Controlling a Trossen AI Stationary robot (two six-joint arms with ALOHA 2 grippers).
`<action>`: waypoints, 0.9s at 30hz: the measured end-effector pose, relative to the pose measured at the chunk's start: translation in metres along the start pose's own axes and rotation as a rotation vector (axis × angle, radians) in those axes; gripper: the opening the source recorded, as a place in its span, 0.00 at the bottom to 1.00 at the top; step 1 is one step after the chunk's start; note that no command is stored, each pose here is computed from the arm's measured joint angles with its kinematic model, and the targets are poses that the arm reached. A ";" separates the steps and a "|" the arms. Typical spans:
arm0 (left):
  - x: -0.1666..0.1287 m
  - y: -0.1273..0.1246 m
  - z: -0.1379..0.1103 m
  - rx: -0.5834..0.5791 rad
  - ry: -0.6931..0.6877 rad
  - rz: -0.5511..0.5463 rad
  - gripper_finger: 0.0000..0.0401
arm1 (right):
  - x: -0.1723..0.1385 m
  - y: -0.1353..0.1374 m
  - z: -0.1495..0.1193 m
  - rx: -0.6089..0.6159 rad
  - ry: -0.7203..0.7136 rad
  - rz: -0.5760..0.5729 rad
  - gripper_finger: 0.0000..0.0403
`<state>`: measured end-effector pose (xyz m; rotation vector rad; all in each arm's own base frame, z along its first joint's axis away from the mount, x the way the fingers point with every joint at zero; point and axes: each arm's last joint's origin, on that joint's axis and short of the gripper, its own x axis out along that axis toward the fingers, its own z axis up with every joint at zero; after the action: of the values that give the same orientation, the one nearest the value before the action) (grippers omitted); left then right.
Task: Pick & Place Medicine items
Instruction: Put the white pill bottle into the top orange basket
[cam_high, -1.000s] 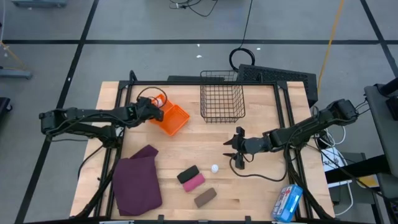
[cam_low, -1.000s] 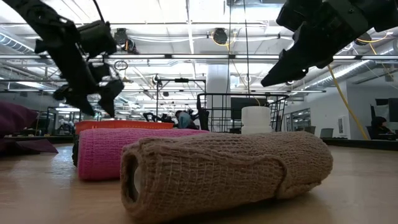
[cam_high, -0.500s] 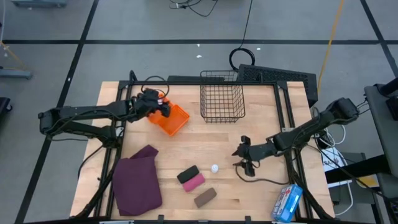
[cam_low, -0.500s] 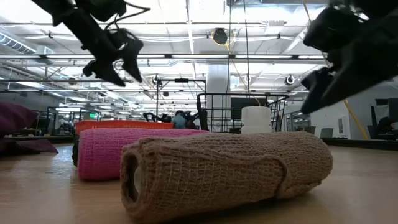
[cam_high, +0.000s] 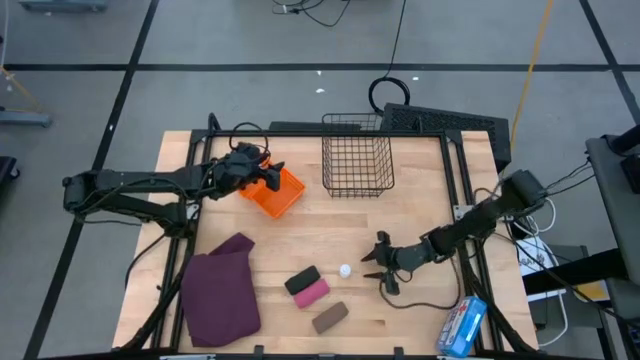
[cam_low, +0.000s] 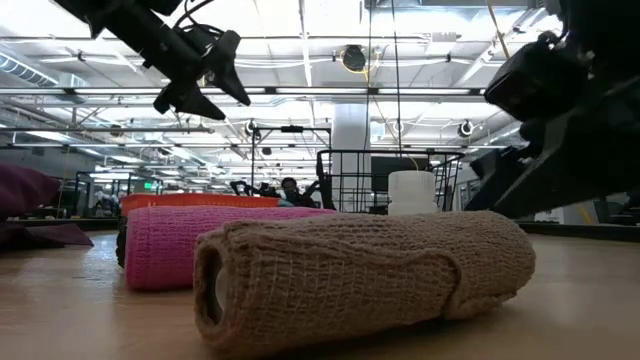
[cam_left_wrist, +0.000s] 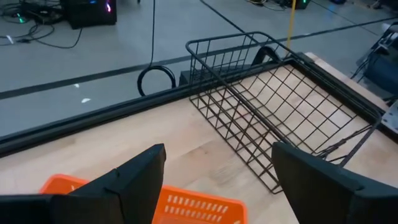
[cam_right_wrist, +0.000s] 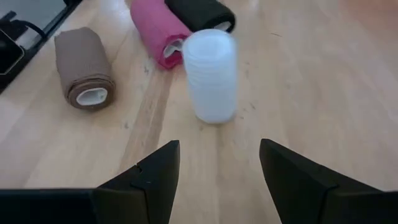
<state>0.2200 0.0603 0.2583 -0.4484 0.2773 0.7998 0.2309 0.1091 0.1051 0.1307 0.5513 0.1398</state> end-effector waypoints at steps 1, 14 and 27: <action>0.000 -0.001 0.000 -0.005 0.001 -0.003 0.75 | 0.004 0.000 -0.002 -0.003 0.006 -0.003 0.55; -0.006 -0.012 -0.005 -0.023 0.003 -0.064 0.74 | 0.045 0.007 -0.008 -0.089 -0.031 -0.006 0.71; -0.008 -0.016 -0.005 -0.028 -0.010 -0.090 0.75 | 0.050 0.003 -0.002 -0.133 -0.077 -0.057 0.54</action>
<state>0.2261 0.0430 0.2620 -0.4804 0.2354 0.7188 0.2716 0.1207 0.0779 -0.0089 0.4671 0.1149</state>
